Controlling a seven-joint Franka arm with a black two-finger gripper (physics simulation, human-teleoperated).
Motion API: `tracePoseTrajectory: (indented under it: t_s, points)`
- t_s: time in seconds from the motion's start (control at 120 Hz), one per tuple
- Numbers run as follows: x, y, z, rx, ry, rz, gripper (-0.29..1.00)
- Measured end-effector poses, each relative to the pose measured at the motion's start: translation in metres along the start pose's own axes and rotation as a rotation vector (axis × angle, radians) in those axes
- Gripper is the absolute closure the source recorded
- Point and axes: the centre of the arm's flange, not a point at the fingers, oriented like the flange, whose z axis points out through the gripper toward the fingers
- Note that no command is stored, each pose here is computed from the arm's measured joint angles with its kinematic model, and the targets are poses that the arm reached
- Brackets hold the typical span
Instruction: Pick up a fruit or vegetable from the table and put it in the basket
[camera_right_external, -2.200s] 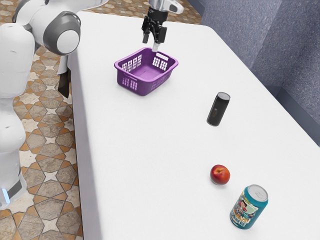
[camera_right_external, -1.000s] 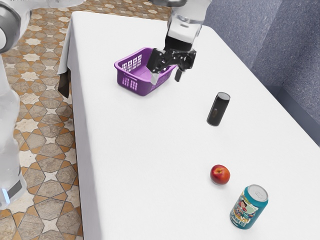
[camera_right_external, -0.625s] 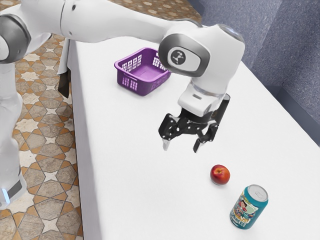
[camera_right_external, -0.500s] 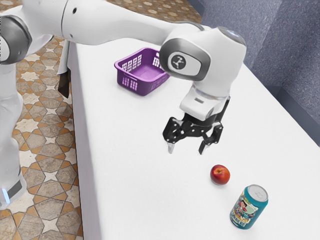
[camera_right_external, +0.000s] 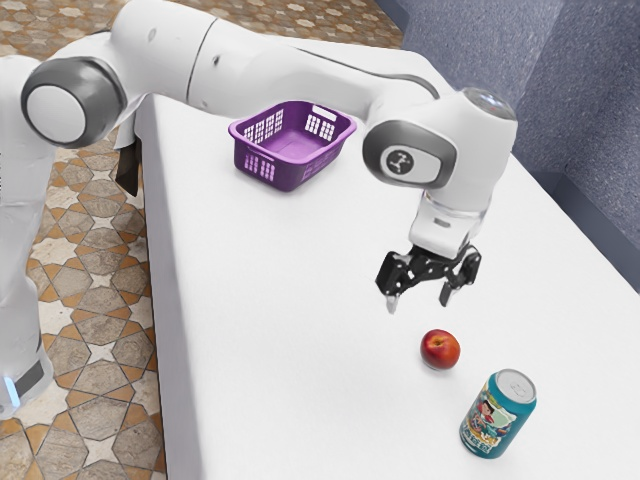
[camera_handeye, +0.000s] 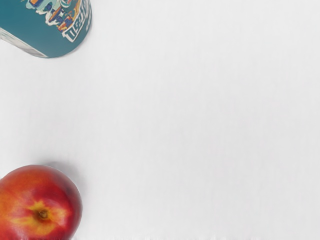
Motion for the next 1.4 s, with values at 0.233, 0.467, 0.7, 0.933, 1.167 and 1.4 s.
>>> tracePoseTrajectory:
  t_s: [0.233, 0.467, 0.7, 0.933, 1.167, 1.4]
  points:
    - [0.000, -0.040, 0.034, -0.002, -0.012, -0.015, 0.00]
    - [-0.002, -0.052, 0.057, -0.020, -0.027, -0.026, 0.00]
    - [-0.023, -0.067, 0.080, -0.036, -0.051, -0.063, 0.00]
    - [-0.018, -0.071, 0.090, -0.031, -0.046, -0.059, 0.00]
    - [-0.007, -0.076, 0.105, -0.022, -0.041, -0.049, 0.00]
    - [-0.007, -0.082, 0.121, -0.012, -0.043, -0.054, 0.00]
